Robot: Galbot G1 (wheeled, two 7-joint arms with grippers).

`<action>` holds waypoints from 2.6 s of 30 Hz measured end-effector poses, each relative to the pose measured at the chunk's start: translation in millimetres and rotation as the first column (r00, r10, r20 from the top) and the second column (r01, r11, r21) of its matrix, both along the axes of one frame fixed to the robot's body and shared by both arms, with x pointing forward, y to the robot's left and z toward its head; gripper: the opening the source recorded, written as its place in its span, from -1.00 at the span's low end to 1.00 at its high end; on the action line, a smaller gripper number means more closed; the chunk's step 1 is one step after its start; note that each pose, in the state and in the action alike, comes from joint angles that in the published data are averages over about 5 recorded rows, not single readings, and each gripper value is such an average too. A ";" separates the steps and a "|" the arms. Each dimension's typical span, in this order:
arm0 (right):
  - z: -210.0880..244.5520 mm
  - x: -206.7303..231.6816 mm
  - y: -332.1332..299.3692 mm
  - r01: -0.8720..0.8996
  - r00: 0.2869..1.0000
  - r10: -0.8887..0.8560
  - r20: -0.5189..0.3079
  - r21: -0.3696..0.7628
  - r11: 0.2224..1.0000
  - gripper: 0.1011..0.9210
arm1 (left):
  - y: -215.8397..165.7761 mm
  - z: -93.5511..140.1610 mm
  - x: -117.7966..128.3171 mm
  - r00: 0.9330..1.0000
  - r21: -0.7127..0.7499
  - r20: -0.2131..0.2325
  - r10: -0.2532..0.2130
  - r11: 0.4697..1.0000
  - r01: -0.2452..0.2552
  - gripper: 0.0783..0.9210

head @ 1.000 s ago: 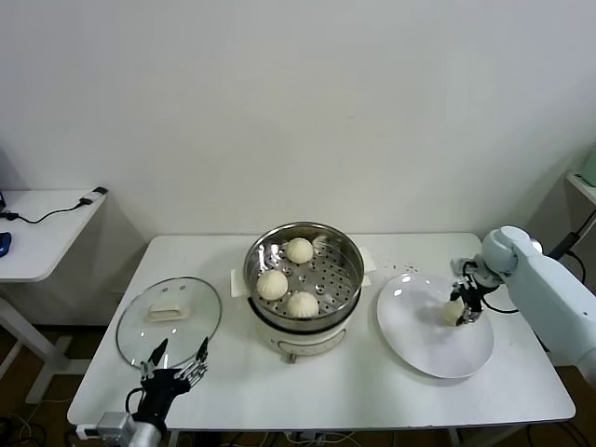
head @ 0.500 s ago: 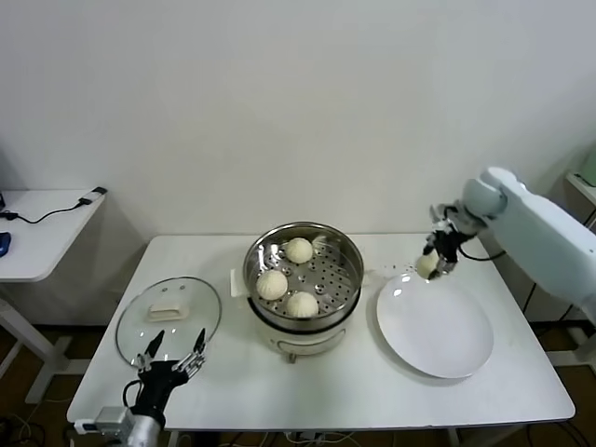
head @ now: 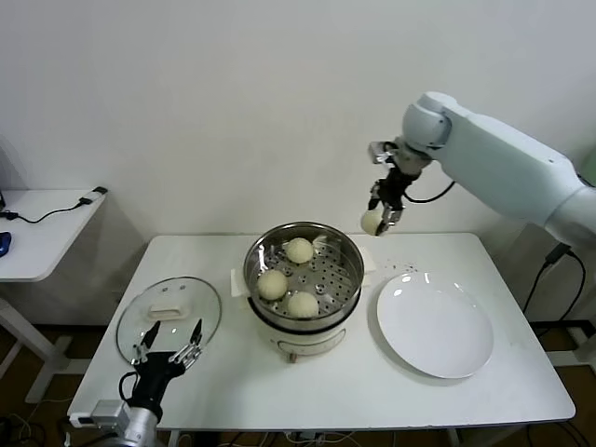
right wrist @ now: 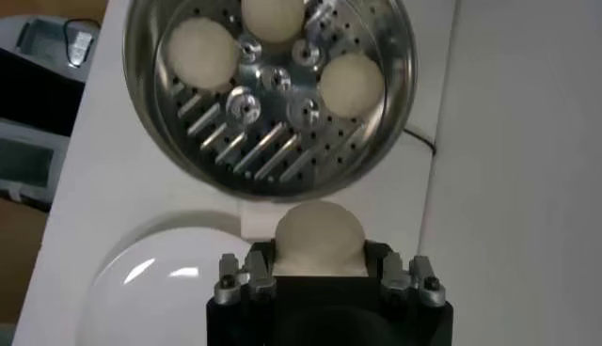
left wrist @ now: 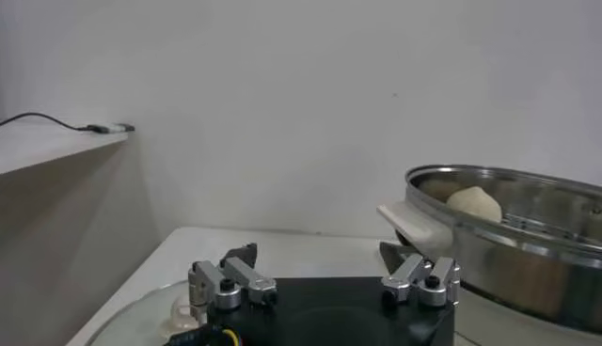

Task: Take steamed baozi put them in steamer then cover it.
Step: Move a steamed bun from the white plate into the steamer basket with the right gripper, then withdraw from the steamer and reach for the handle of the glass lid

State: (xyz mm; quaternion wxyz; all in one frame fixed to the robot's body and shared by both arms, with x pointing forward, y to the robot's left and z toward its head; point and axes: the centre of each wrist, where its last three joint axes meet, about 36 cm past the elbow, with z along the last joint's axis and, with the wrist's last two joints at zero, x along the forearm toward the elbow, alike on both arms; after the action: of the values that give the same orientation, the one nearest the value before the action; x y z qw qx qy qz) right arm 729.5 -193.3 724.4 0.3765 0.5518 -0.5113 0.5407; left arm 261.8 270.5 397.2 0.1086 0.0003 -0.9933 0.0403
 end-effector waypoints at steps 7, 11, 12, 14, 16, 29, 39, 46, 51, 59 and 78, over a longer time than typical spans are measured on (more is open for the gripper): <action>-3.0 -0.8 53.6 -0.060 0.998 0.059 -0.020 -0.038 0.998 0.27 | 0.6 1.5 0.4 1.000 -0.004 0.005 0.004 1.000 -0.004 0.77; -13.2 -2.9 72.1 -0.085 0.996 0.083 -0.036 -0.058 0.995 0.27 | 0.8 2.6 0.7 1.000 -0.006 0.009 0.005 1.000 -0.005 0.77; -16.5 -3.4 75.6 -0.090 0.995 0.087 -0.040 -0.061 0.994 0.27 | 0.8 2.8 1.0 1.000 -0.007 0.010 0.006 1.000 -0.006 0.77; -24.0 -4.5 81.6 -0.098 0.994 0.095 -0.047 -0.067 0.993 0.26 | 0.8 3.1 1.5 1.000 -0.009 0.012 0.007 1.000 -0.007 0.77; -31.9 -5.3 86.1 -0.104 0.994 0.101 -0.053 -0.072 0.992 0.26 | 0.7 3.4 1.7 1.000 -0.010 0.013 0.008 1.000 -0.007 0.77; -87.3 -12.0 99.3 -0.115 0.991 0.108 -0.079 -0.086 0.990 0.26 | -0.8 2.0 1.7 1.000 -0.015 0.010 0.007 1.000 -0.007 0.77; -116.7 -14.2 103.2 -0.114 0.991 0.106 -0.082 -0.094 0.989 0.26 | -0.6 0.7 1.5 1.000 -0.016 0.008 0.009 1.000 -0.009 0.77; -128.7 -15.7 102.8 -0.111 0.991 0.104 -0.080 -0.097 0.989 0.28 | -0.6 -0.2 1.6 1.000 -0.017 0.007 0.009 1.000 -0.009 0.77; -132.4 -16.0 103.6 -0.110 0.992 0.103 -0.075 -0.096 0.989 0.29 | 0.4 -1.1 1.9 1.000 -0.016 0.005 0.010 1.000 -0.010 0.77; -127.2 -15.9 99.6 -0.099 0.993 0.094 -0.067 -0.083 0.992 0.65 | -0.1 -1.4 1.8 1.000 -0.015 0.004 0.009 1.000 -0.009 0.77; -33.4 -13.1 7.5 0.058 0.996 -0.067 0.055 0.146 0.988 0.76 | -0.3 -1.6 6.1 1.000 -0.028 0.005 0.009 1.000 -0.008 0.77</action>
State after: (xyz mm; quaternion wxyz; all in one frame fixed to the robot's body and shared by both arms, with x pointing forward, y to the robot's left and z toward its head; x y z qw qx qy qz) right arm 716.4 -185.8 690.9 0.3370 0.5449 -0.5770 0.5066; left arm 267.9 270.2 395.6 0.1059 0.0029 -0.9929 0.0546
